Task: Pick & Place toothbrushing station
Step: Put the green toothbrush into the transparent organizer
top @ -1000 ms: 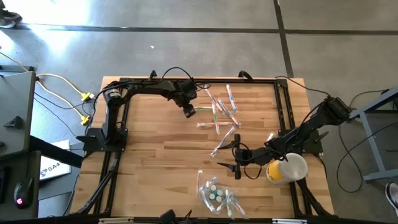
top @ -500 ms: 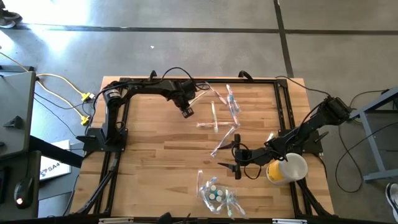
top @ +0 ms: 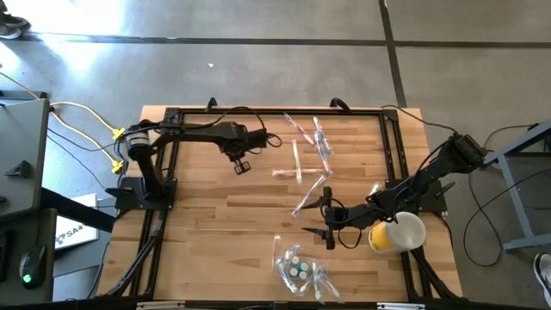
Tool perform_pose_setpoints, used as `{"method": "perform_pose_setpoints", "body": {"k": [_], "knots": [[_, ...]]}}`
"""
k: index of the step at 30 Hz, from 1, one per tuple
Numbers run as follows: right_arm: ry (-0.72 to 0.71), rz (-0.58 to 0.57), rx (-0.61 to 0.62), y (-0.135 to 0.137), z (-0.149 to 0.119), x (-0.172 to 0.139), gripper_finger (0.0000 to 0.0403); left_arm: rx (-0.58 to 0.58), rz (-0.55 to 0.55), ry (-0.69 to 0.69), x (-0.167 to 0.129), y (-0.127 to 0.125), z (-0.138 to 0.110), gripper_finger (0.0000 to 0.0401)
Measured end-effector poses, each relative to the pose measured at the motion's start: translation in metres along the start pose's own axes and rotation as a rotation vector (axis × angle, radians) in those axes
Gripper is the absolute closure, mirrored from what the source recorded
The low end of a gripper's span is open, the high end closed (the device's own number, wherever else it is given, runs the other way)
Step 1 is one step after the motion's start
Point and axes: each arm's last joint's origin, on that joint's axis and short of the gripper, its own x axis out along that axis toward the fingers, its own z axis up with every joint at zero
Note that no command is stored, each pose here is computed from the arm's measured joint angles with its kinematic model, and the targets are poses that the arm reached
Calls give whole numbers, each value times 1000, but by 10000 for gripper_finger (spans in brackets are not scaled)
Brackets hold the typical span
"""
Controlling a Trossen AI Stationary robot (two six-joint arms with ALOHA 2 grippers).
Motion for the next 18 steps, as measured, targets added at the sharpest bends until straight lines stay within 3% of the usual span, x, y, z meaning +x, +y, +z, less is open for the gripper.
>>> {"method": "perform_pose_setpoints", "body": {"k": [6,13,18], "knots": [[-1,145,25,4,0,0,127,19,85,-120,-54,-11,-25,391],[-7,146,26,4,1,0,127,77,141,-360,-116,-34,-63,391],[-26,140,28,3,3,0,127,228,228,-540,-146,-69,-94,391]]}}
